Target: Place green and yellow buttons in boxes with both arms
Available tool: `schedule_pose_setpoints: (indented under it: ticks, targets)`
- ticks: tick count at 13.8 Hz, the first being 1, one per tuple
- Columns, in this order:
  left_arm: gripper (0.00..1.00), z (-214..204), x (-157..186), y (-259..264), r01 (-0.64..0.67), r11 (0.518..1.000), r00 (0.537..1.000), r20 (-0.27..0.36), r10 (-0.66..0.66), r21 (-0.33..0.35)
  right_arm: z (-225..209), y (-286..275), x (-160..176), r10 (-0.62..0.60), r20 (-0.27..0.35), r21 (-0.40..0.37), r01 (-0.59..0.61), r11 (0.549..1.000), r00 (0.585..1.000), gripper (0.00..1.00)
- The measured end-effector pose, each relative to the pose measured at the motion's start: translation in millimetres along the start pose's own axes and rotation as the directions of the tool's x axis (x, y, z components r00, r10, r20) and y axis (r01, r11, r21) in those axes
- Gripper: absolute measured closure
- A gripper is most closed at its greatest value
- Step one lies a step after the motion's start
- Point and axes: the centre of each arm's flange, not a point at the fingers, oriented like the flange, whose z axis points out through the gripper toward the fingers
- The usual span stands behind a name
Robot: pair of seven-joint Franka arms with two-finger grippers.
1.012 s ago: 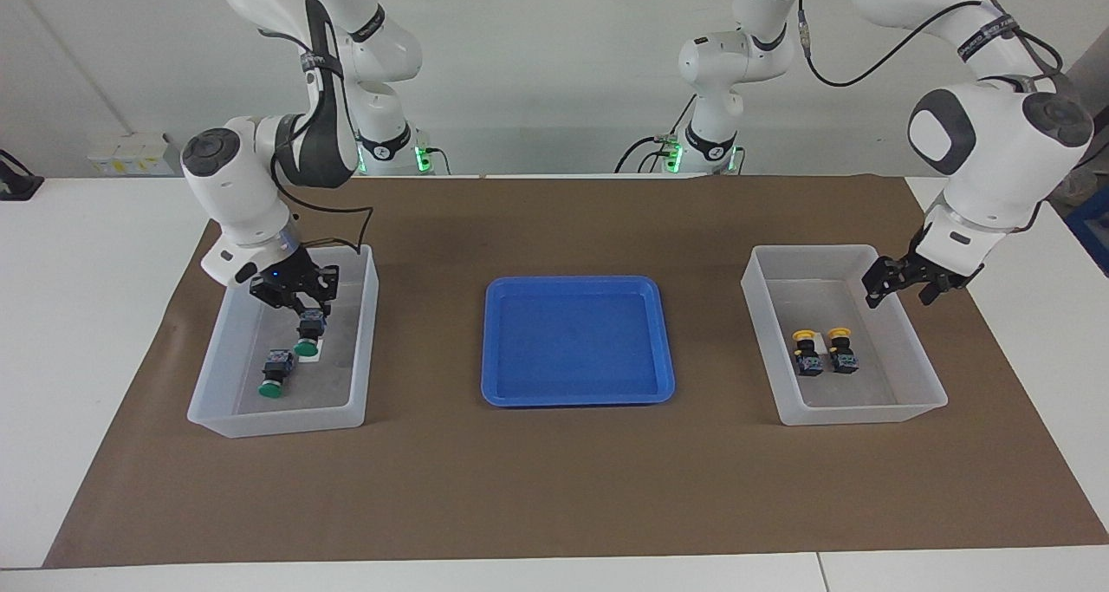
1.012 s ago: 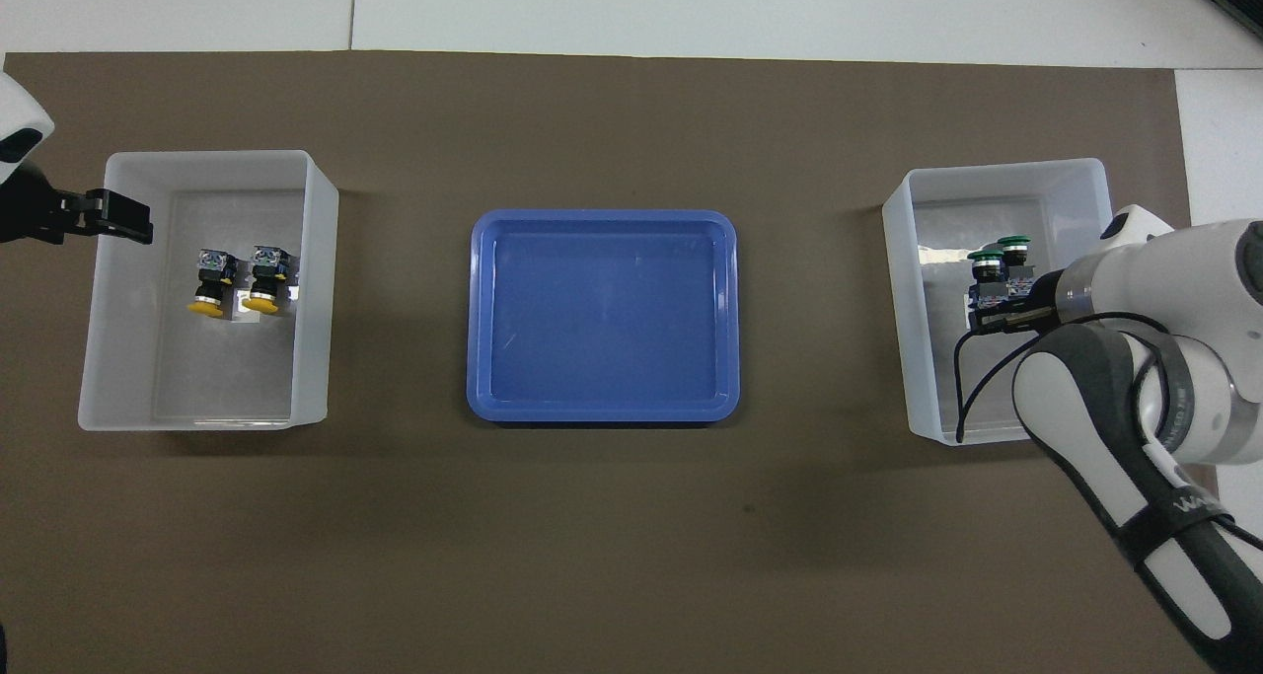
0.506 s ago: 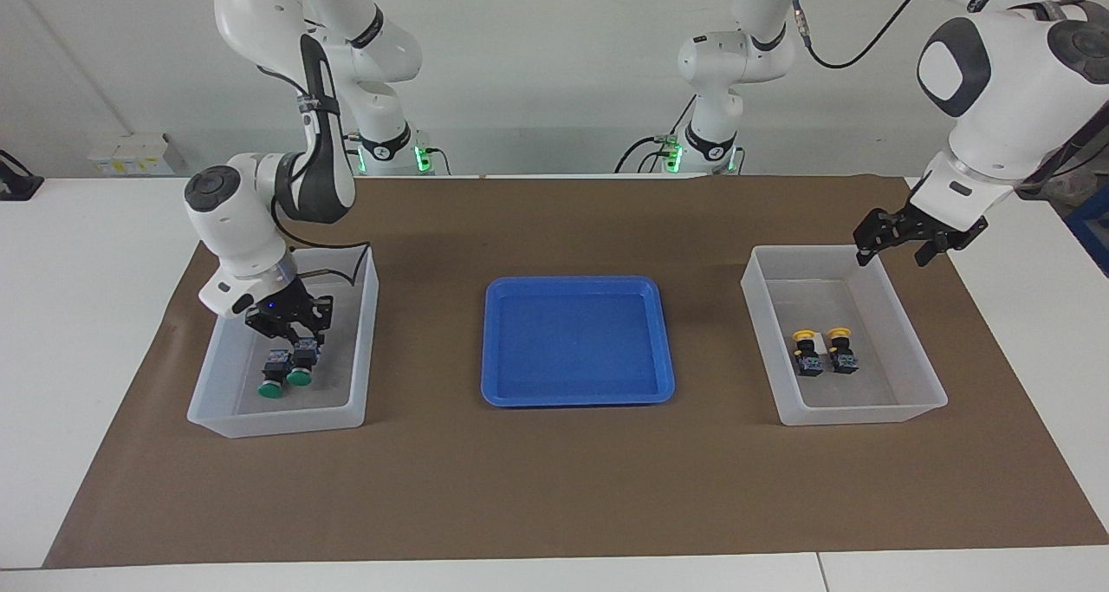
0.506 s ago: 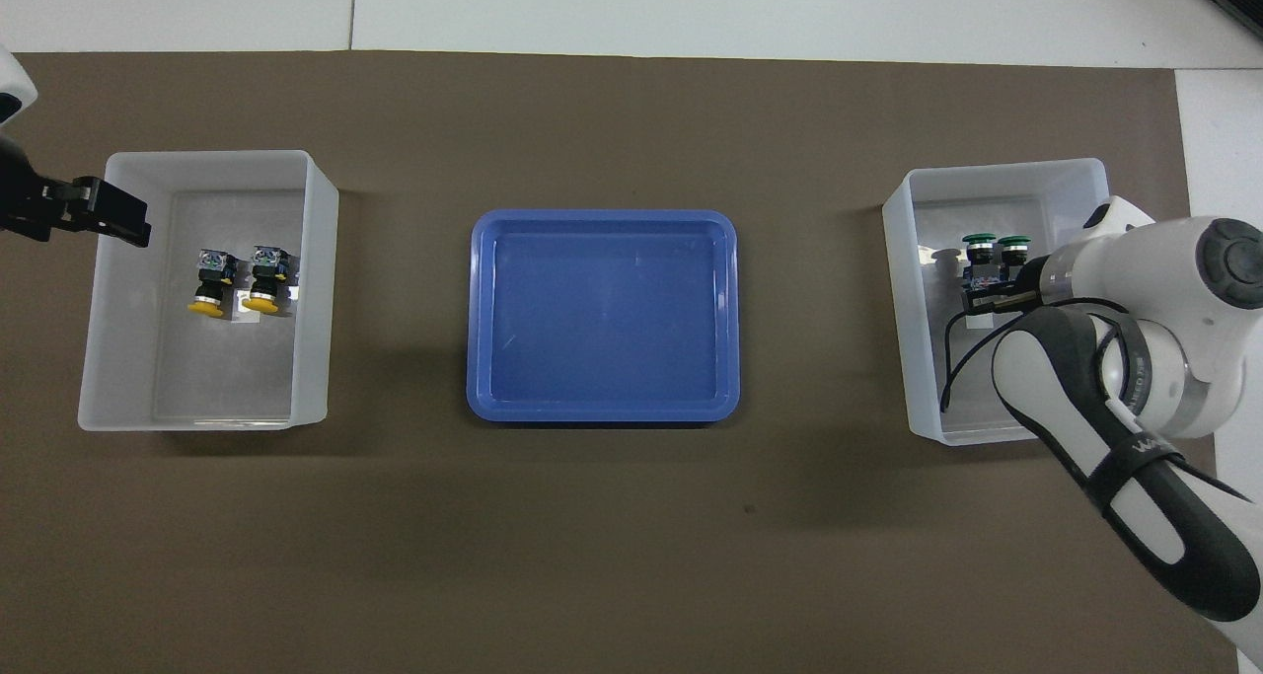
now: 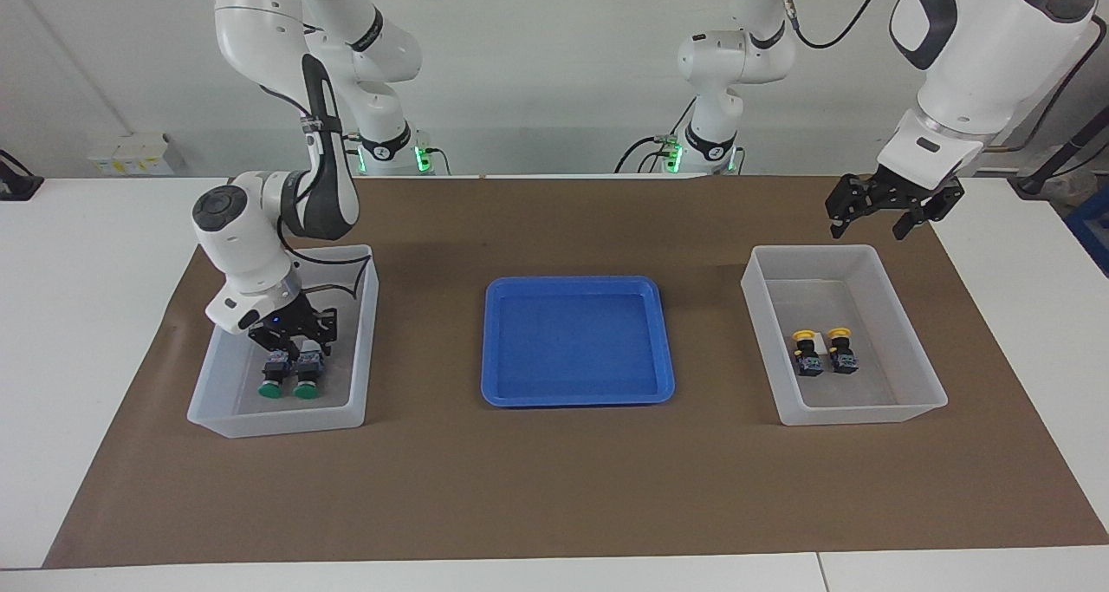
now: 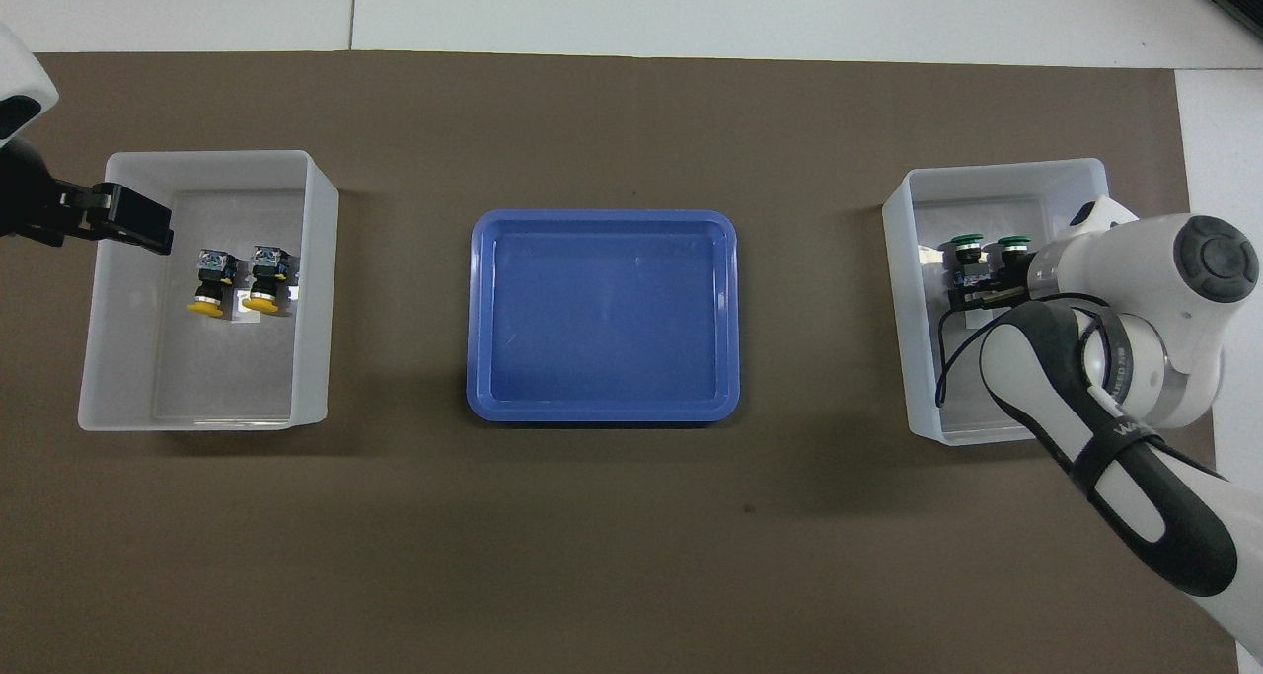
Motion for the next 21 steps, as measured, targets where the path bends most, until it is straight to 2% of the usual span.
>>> schedule_pose_setpoints:
  ticks: [3, 6, 10, 11, 15, 19, 21]
  targets:
    - [0.07, 2.1, -0.1, 0.1, 0.000, 1.000, 1.000, 0.004, 0.000, 0.000, -20.3, 2.6, 7.4, 0.003, -0.037, -0.009, -0.003, 1.000, 0.999, 0.01]
    - [0.07, 5.8, -0.6, 0.2, 0.000, 1.000, 1.000, 0.013, 0.000, -0.001, -65.8, 3.3, 11.6, 0.055, -0.076, -0.012, -0.056, 0.998, 0.996, 0.00]
    - [0.03, 7.3, -5.5, 0.3, 0.000, 1.000, 1.000, 0.030, 0.000, -0.002, -138.8, -1.0, 14.9, 0.160, -0.078, 0.001, -0.161, 0.987, 0.984, 0.00]
    - [0.00, 10.1, -8.8, -0.3, 0.002, 1.000, 0.999, 0.045, -0.002, -0.003, -156.3, -2.8, 15.6, 0.175, -0.069, 0.005, -0.175, 0.985, 0.982, 0.00]
    - [0.00, 23.1, -23.5, -4.7, 0.011, 1.000, 0.996, 0.084, -0.011, -0.004, -227.6, -6.6, 16.0, 0.203, -0.018, 0.013, -0.203, 0.979, 0.979, 0.00]
    - [0.00, 15.0, -29.5, -8.2, 0.018, 1.000, 0.997, 0.069, -0.018, -0.003, -288.6, -13.1, 3.6, 0.190, 0.058, 0.005, -0.191, 0.982, 0.980, 0.00]
    - [0.00, 5.6, -33.6, -9.0, 0.020, 1.000, 0.999, 0.049, -0.020, -0.001, -304.8, -17.9, -4.5, 0.189, 0.090, 0.004, -0.190, 0.982, 0.978, 0.00]
